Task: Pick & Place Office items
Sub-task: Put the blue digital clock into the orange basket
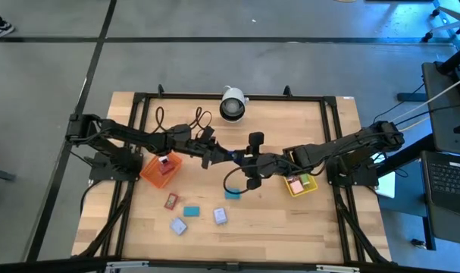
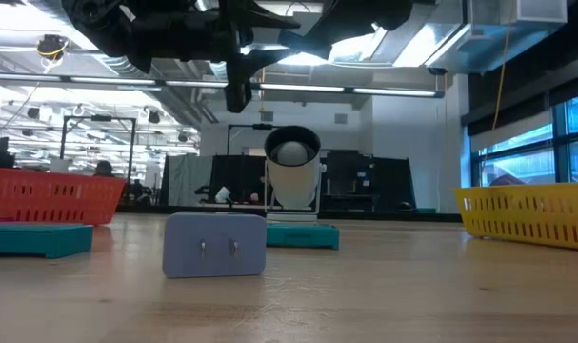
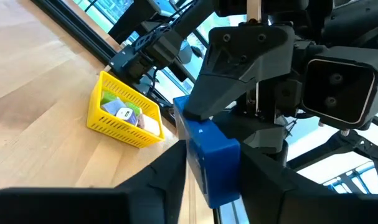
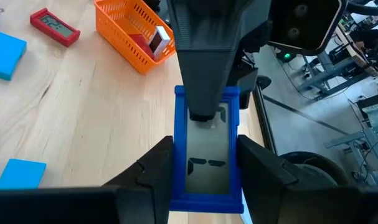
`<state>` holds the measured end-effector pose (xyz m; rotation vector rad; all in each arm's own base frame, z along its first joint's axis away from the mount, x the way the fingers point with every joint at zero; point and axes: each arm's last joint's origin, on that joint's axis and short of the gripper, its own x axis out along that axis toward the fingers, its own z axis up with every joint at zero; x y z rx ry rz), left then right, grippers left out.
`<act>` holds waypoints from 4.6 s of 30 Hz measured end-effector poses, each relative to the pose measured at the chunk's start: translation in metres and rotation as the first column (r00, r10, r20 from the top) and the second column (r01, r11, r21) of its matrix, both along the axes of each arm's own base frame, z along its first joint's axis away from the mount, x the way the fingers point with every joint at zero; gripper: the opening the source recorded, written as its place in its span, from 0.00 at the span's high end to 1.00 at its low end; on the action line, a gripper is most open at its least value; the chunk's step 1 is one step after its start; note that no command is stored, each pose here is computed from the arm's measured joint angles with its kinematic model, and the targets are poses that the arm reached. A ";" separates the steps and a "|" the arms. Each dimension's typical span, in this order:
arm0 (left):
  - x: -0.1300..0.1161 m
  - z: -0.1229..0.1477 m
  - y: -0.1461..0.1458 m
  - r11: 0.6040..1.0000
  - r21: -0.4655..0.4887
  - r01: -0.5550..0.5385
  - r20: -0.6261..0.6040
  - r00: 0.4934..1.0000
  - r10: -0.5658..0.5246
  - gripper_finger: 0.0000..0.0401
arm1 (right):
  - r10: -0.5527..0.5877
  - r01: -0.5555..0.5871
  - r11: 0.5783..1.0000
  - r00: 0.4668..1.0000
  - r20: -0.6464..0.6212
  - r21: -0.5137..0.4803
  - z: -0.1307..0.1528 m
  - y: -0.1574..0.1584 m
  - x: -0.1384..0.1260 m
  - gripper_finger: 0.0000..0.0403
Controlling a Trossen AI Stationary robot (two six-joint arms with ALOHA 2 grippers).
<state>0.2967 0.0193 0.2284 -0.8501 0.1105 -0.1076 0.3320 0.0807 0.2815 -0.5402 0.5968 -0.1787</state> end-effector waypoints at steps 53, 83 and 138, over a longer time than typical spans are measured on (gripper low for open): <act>-0.136 0.066 0.018 0.821 0.532 -0.207 -0.155 0.929 0.335 0.83 | -0.276 0.144 0.902 0.917 0.287 0.408 0.040 0.001 -0.016 0.37; -0.198 -0.020 -0.038 0.925 0.379 0.040 -0.656 0.716 0.238 0.83 | -0.400 0.239 0.880 0.838 0.370 0.410 0.046 0.000 -0.016 0.45; -0.165 -0.052 -0.047 0.931 0.353 -0.087 -0.823 0.444 0.354 0.59 | -0.285 0.148 0.906 0.906 0.313 0.397 0.036 0.004 -0.009 0.45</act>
